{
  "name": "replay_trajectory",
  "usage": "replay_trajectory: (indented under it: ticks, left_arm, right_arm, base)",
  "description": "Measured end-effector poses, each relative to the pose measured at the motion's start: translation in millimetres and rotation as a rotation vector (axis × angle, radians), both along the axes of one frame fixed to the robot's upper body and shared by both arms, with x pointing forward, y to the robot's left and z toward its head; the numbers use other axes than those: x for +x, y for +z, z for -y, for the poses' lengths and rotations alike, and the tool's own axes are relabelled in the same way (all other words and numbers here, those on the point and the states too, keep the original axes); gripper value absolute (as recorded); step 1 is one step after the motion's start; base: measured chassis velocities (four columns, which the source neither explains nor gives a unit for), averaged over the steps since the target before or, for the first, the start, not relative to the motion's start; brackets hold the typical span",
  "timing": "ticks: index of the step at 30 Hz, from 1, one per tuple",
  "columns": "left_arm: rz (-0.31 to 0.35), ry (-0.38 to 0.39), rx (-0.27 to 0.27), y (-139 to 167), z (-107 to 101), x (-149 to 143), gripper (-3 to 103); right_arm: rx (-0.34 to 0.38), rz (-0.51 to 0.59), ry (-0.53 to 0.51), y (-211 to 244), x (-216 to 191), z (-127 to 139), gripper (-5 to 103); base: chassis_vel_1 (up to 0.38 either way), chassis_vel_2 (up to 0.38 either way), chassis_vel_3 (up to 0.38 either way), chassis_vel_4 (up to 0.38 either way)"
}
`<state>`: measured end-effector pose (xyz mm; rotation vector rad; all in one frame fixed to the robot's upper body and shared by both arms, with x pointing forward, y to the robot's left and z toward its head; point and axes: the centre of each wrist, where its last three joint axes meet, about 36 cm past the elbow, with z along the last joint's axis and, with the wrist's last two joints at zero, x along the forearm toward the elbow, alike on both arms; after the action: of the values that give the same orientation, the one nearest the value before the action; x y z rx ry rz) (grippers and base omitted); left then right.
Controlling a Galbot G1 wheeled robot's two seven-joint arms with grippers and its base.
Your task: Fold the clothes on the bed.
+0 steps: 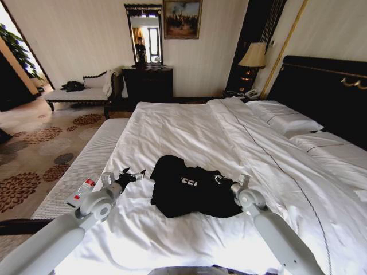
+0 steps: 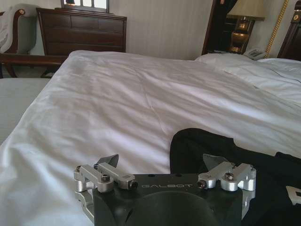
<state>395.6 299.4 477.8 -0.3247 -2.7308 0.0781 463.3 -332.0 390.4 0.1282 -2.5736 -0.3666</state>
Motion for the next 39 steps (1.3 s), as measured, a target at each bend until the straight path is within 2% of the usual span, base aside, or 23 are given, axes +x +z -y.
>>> replay_trajectory:
  ticks: [1, 2, 4, 8, 10, 14, 16, 20, 21, 22, 25, 28, 30, 31, 34, 37, 38, 39]
  left_arm:
    - [-0.001, -0.001, -0.001, -0.2, 0.3, -0.5, 100]
    - [-0.004, -0.002, -0.003, -1.1, 1.2, -2.0, 100]
    - [-0.006, -0.004, -0.005, -1.6, 2.0, -3.0, 100]
    - [-0.01, -0.008, -0.005, -2.9, 3.7, -6.0, 100]
    - [-0.01, -0.007, -0.005, -3.0, 3.7, -6.1, 100]
    - [-0.011, -0.006, -0.003, -4.2, 3.7, -6.7, 100]
    - [-0.011, -0.005, -0.003, -4.6, 3.7, -6.8, 100]
    - [-0.017, 0.002, -0.008, -7.7, 3.3, -6.3, 100]
    - [-0.017, 0.002, -0.008, -7.7, 3.3, -6.3, 100]
    - [-0.019, 0.006, -0.008, -9.0, 2.7, -5.7, 100]
    - [-0.021, 0.01, -0.009, -10.3, 1.9, -4.7, 100]
    - [-0.022, 0.016, -0.013, -11.4, 1.3, -2.6, 100]
    - [-0.023, 0.016, -0.013, -11.6, 1.2, -2.3, 100]
    - [-0.023, 0.019, -0.015, -12.1, 0.9, -1.2, 100]
    - [-0.023, 0.022, -0.017, -12.4, 0.0, 0.6, 100]
    - [-0.025, 0.028, -0.021, -13.5, -1.3, 3.0, 100]
    - [-0.025, 0.028, -0.021, -13.5, -1.3, 3.0, 100]
    - [-0.026, 0.029, -0.023, -13.9, -1.4, 3.6, 100]
  right_arm:
    - [-0.003, -0.002, -0.005, -1.4, 1.5, 2.5, 53]
    - [-0.009, -0.005, -0.013, -3.9, 4.5, 7.0, 65]
    - [-0.013, -0.005, -0.017, -5.2, 6.3, 9.8, 65]
    - [-0.024, -0.006, -0.021, -6.8, 12.5, 18.8, 86]
    - [-0.025, -0.001, -0.02, -5.7, 13.8, 19.7, 86]
    - [-0.011, 0.013, -0.008, 0.5, 17.3, 17.2, 102]
    - [-0.01, 0.013, -0.005, 0.7, 17.5, 16.2, 102]
    - [-0.005, 0.011, 0.005, 0.5, 17.1, 12.8, 83]
    - [-0.005, 0.011, 0.005, 0.5, 17.1, 12.8, 83]
    - [-0.005, 0.01, 0.007, 0.0, 16.4, 12.4, 77]
    - [-0.01, 0.011, 0.01, -0.2, 15.6, 11.9, 71]
    - [-0.013, 0.015, 0.015, 1.0, 14.7, 10.4, 55]
    - [-0.013, 0.015, 0.016, 1.1, 14.6, 10.2, 55]
    - [-0.013, 0.014, 0.017, 1.0, 14.1, 9.7, 44]
    - [-0.013, 0.013, 0.017, 1.0, 13.4, 8.7, 39]
    - [-0.016, 0.006, 0.016, 0.2, 11.8, 6.9, 23]
    - [-0.016, 0.006, 0.016, 0.2, 11.8, 6.9, 23]
    - [-0.016, 0.005, 0.017, 0.1, 11.3, 6.4, 18]
  base:
    - [0.0, 0.0, 0.0, 0.0]
    - [0.0, 0.0, 0.0, 0.0]
    - [0.0, 0.0, 0.0, 0.0]
    - [0.0, 0.0, 0.0, 0.0]
    - [0.0, 0.0, 0.0, 0.0]
    - [0.0, 0.0, 0.0, 0.0]
    - [0.0, 0.0, 0.0, 0.0]
    - [0.0, 0.0, 0.0, 0.0]
    - [0.0, 0.0, 0.0, 0.0]
    - [0.0, 0.0, 0.0, 0.0]
    - [0.0, 0.0, 0.0, 0.0]
    - [0.0, 0.0, 0.0, 0.0]
    - [0.0, 0.0, 0.0, 0.0]
    - [0.0, 0.0, 0.0, 0.0]
    - [0.0, 0.0, 0.0, 0.0]
    - [0.0, 0.0, 0.0, 0.0]
    - [0.0, 0.0, 0.0, 0.0]
    - [0.0, 0.0, 0.0, 0.0]
